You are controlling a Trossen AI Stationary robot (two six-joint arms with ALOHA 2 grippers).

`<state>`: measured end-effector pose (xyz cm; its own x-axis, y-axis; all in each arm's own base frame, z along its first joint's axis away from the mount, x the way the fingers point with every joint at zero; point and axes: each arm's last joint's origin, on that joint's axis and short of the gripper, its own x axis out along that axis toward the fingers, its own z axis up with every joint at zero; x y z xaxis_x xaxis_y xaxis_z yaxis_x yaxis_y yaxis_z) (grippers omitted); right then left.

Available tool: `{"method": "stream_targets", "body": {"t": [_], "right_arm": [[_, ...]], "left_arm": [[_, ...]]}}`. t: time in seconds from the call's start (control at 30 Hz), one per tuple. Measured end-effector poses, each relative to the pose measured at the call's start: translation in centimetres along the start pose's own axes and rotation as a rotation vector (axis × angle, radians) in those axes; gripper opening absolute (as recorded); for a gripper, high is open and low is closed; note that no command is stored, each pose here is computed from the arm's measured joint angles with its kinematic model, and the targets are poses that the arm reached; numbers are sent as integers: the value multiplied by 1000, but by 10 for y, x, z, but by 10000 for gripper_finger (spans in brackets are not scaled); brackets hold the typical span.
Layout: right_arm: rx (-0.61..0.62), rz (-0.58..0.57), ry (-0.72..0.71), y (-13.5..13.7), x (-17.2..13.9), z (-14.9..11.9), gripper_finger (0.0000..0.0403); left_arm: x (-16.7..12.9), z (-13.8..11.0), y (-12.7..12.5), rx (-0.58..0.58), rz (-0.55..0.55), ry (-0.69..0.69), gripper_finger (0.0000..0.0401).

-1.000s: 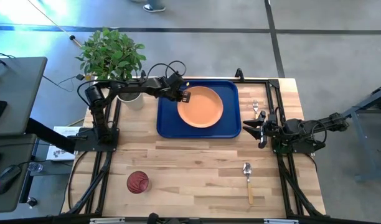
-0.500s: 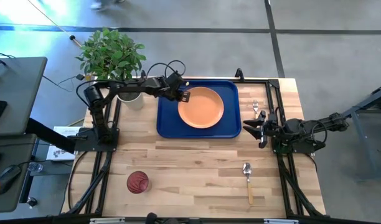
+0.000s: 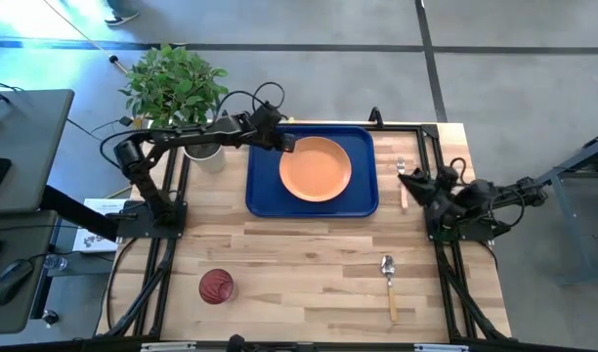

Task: Pick and place plate/cup/fork/spoon on tray
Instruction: Put the yellow fork on the blue tray

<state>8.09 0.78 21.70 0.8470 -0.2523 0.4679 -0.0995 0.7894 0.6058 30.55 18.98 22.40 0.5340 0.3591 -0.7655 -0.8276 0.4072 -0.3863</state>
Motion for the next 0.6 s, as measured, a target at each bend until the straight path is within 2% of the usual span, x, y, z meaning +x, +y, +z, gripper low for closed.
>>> {"method": "stream_targets", "body": {"t": [0.27, 0.43, 0.6], "right_arm": [[-21, -44, -175, 3, -1, 15, 137], [-61, -54, -233, 8, -1, 25, 137], [-135, -120, -265, 20, 3, 47, 137]], "left_arm": [[-44, 9, -12, 107, -173, -42, 79], [-76, 8, -22, 209, -240, -115, 79], [-105, 2, -32, 313, -304, -170, 78]]}}
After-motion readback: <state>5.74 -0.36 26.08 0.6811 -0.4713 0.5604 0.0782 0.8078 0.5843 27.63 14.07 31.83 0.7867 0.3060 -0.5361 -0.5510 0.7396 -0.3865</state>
